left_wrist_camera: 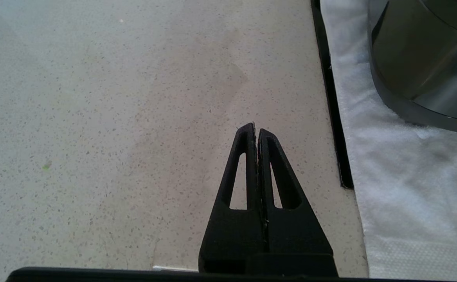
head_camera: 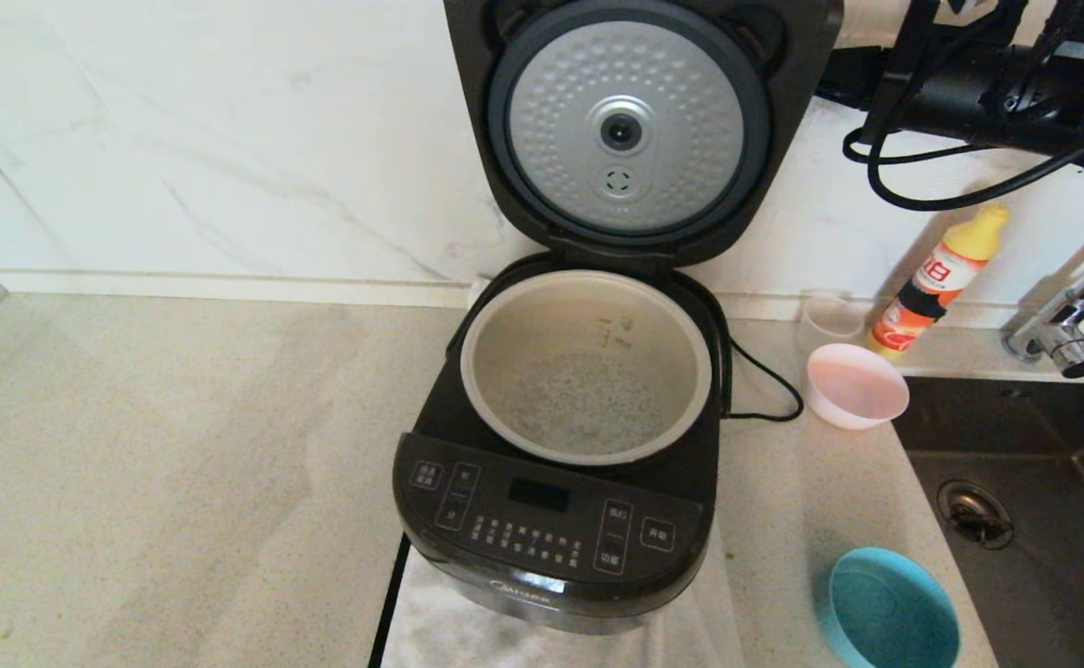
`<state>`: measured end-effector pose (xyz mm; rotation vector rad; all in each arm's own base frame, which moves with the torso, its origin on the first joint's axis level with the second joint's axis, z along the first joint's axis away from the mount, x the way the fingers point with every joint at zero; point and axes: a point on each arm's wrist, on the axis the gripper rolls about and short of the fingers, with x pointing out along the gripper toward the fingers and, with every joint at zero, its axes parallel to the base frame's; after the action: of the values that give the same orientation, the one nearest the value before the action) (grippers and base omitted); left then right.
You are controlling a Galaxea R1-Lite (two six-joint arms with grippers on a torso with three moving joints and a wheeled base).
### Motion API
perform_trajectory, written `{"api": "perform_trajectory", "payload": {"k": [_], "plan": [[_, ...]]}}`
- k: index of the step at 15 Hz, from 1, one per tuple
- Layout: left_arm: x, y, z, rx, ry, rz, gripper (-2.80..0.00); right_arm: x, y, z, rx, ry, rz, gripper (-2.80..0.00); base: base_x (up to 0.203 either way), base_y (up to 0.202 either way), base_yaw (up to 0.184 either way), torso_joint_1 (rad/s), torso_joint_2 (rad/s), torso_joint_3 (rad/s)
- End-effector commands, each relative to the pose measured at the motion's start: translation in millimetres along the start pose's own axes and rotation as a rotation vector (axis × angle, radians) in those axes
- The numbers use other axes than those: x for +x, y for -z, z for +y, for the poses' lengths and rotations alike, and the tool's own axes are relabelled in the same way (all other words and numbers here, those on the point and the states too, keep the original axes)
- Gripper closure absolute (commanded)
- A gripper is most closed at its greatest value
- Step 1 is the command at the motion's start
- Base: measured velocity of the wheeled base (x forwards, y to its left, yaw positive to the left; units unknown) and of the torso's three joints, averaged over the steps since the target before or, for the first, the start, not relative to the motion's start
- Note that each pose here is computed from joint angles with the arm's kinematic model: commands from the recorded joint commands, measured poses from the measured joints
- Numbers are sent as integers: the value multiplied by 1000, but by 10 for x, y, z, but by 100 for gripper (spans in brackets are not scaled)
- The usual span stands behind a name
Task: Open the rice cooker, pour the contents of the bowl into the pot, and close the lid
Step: Close the rice cooker
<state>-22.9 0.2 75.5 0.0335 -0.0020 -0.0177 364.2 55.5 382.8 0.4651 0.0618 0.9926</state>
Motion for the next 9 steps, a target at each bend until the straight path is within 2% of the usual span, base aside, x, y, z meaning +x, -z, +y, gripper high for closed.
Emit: {"api": "perform_trajectory", "payload": {"k": [1, 7, 9], "plan": [[2, 4, 0, 0, 1, 3, 0, 38, 30, -4, 8, -13, 9, 0, 0, 0, 0, 0, 0, 0], [2, 3, 0, 0, 1, 2, 0, 20, -21, 206, -12, -51, 5, 0, 0, 0, 0, 0, 0, 0], [2, 4, 0, 0, 1, 3, 0, 58, 44, 262, 3, -67, 23, 0, 0, 0, 0, 0, 0, 0]]}}
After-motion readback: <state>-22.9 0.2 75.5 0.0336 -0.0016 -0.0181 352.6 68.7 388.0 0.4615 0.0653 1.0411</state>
